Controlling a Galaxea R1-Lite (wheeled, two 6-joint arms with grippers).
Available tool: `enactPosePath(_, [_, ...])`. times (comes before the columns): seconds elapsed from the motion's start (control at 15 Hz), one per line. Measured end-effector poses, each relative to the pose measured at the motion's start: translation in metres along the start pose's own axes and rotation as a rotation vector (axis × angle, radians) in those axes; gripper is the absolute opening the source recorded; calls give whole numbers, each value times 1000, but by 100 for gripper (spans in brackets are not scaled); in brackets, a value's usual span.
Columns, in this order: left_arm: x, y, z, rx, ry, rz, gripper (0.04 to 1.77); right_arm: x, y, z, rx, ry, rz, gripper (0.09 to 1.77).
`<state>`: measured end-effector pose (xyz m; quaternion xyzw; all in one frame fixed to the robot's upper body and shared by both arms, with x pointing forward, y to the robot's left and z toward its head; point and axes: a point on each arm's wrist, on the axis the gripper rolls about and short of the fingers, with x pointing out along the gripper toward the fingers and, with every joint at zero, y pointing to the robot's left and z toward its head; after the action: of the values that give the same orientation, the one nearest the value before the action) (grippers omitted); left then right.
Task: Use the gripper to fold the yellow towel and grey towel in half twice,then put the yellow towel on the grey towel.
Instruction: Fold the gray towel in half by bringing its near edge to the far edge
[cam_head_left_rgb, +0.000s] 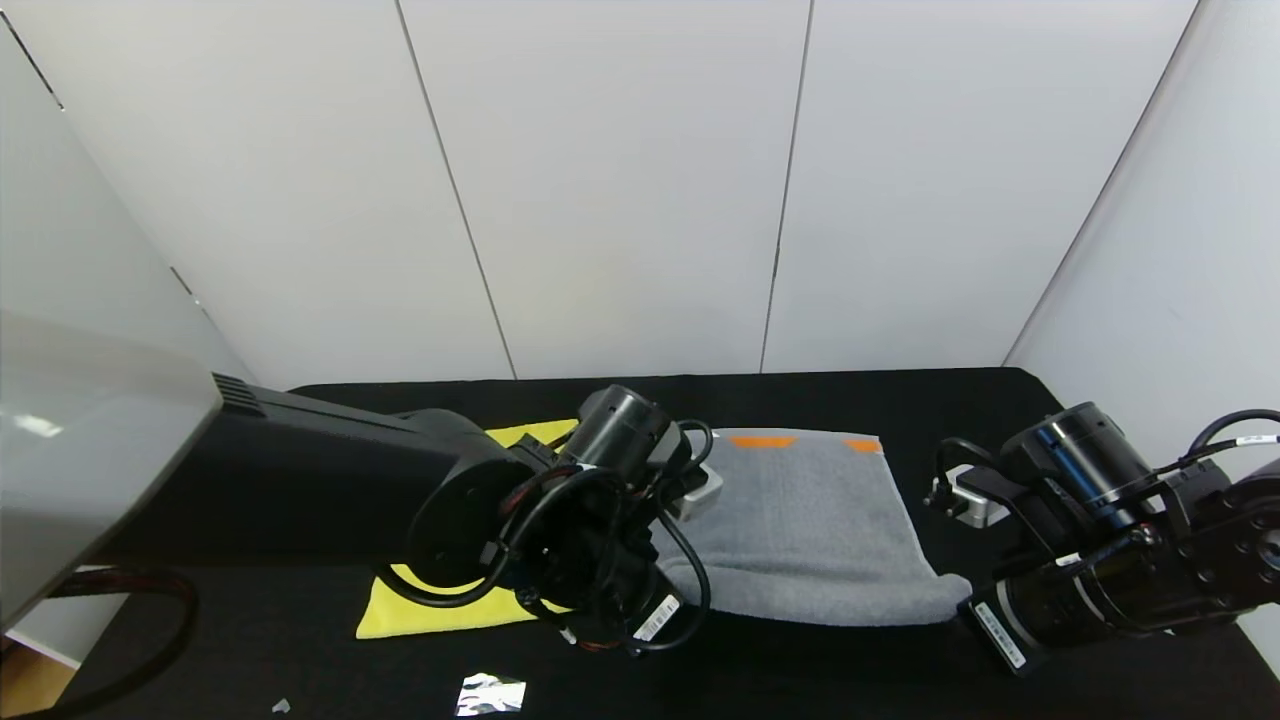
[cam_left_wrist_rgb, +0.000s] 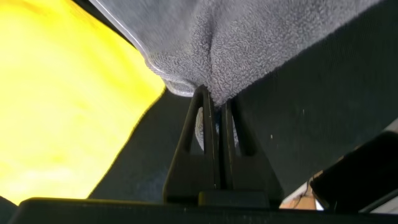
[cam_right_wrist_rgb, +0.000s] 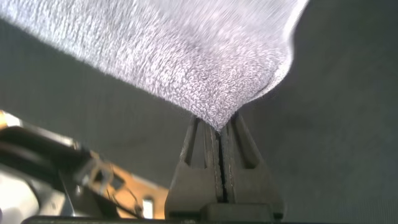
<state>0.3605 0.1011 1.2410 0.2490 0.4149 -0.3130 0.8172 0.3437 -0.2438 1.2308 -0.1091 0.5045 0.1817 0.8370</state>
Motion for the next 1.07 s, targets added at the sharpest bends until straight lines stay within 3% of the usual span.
enactPosePath(0.67, [9,33,33,-57,-91,58,13,21,-34,45,114,-219,-61,14])
enactPosePath(1.07, [32,57,50,-102,-116,92,13,45,-49,62,151,-261,-80,14])
